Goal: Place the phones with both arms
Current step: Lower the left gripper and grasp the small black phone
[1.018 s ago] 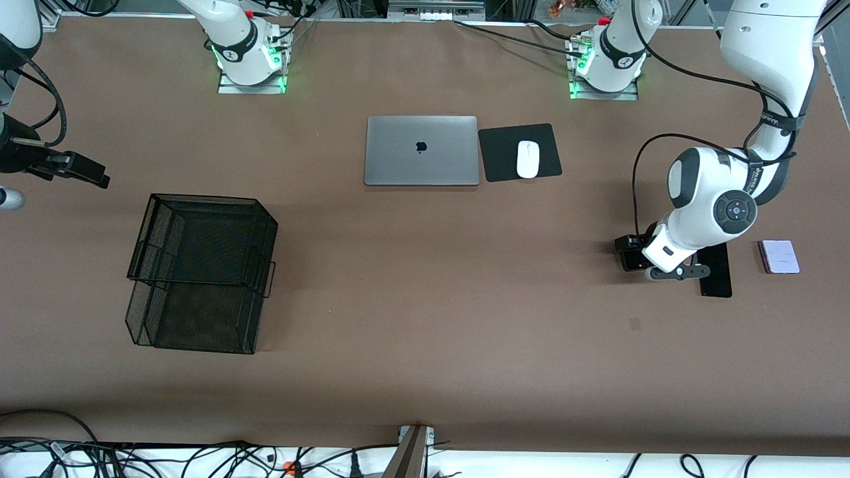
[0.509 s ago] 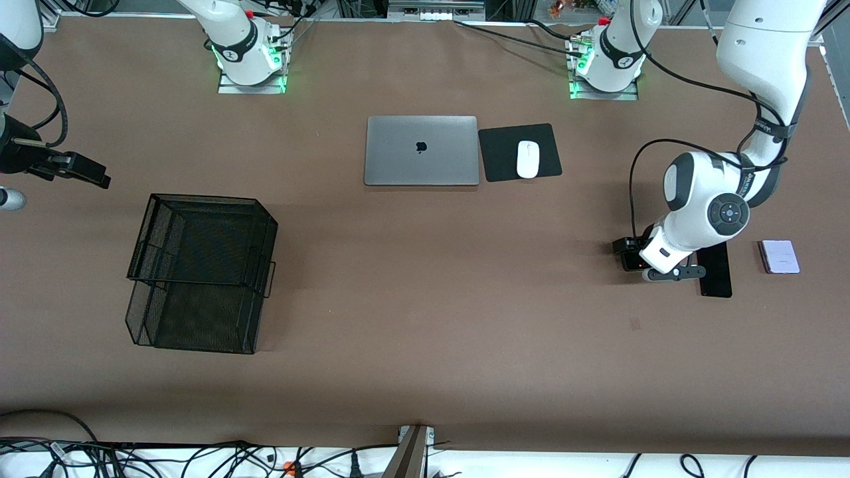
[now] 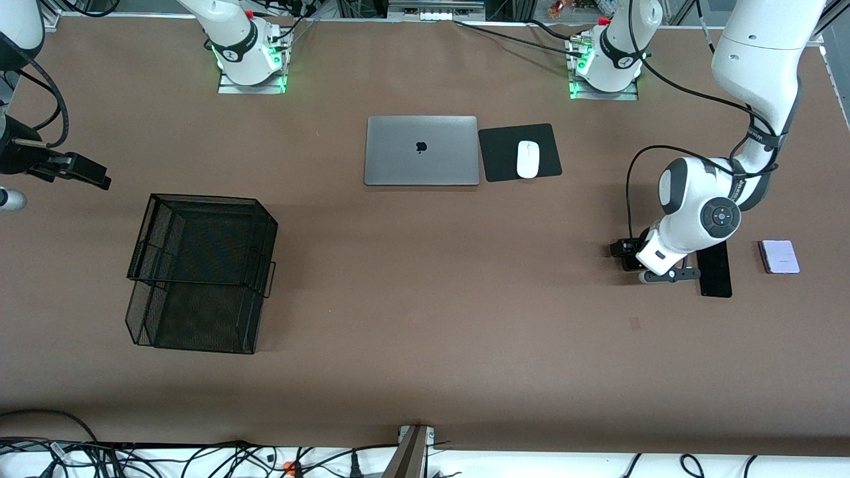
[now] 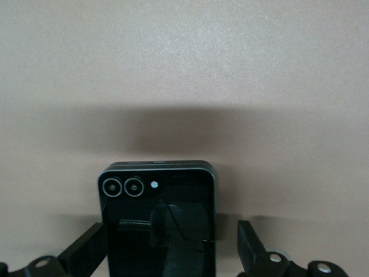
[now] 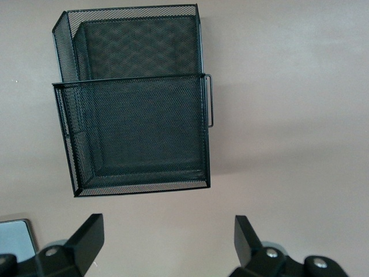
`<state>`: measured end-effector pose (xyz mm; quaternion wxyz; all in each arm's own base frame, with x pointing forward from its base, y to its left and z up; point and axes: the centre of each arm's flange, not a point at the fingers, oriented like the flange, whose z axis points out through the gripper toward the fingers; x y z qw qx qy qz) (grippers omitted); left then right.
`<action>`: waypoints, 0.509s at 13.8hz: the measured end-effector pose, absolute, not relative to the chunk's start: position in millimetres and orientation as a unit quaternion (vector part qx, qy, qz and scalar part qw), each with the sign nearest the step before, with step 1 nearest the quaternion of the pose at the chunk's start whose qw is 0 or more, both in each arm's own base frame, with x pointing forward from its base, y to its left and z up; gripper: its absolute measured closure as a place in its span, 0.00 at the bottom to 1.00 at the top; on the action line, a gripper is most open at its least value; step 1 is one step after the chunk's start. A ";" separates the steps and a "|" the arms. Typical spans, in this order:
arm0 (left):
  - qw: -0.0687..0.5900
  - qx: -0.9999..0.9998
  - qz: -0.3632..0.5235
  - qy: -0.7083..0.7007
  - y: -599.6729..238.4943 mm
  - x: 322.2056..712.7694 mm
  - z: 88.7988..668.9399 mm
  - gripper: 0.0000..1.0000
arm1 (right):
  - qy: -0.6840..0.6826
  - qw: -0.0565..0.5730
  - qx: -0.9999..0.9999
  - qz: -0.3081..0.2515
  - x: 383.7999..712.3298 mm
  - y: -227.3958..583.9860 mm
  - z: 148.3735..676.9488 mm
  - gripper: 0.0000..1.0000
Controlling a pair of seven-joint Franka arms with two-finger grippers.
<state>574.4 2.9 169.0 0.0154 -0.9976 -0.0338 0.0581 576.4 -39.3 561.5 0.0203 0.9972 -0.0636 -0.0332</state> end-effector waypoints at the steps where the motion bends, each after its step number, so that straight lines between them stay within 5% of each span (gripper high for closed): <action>1: 0.020 -0.998 0.057 -0.030 4.4 574.4 168.5 0.00 | -0.064 0.020 0.997 -0.033 576.4 -39.3 561.4 0.00; 5: 0.023 -0.997 0.060 -0.031 10.6 573.2 163.8 0.00 | -0.064 0.020 0.997 -0.033 576.4 -39.3 561.4 0.00; 7: 0.023 -0.998 0.060 -0.030 9.8 573.6 163.9 0.19 | -0.064 0.020 0.997 -0.033 576.4 -39.3 561.4 0.00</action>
